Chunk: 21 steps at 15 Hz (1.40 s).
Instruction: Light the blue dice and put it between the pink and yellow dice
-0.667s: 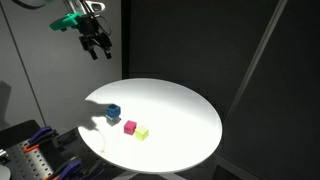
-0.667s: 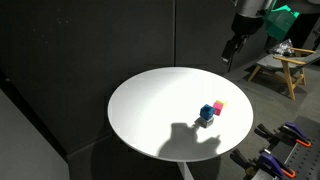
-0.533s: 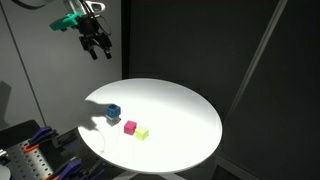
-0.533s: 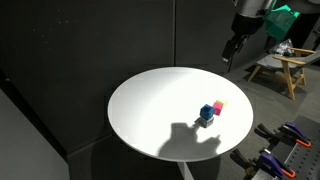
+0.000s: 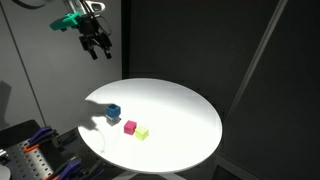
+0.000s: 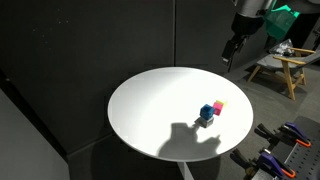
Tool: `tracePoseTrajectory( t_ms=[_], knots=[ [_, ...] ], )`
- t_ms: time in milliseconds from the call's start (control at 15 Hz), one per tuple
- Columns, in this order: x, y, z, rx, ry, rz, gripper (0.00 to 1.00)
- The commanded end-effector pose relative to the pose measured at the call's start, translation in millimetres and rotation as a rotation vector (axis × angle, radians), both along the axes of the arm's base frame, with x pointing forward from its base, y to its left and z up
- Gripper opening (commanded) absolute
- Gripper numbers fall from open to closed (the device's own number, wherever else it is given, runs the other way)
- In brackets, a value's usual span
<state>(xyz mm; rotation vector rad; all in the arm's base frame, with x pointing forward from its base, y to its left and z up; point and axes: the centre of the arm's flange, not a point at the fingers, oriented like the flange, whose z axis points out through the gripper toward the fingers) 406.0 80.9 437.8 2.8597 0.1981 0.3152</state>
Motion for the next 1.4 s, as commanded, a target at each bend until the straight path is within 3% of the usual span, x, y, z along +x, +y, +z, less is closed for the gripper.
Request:
tracePoseTrajectory(
  t_ms=[0, 333, 867, 1333],
  knots=[
    [4, -3, -2, 0.015, 0.005, 0.004, 1.0],
    [12, -16, -2, 0.069, 0.023, 0.012, 1.0],
    [25, -47, -8, 0.255, 0.098, 0.093, 1.0],
    [48, -46, -39, 0.311, 0.162, 0.101, 1.0]
  ],
)
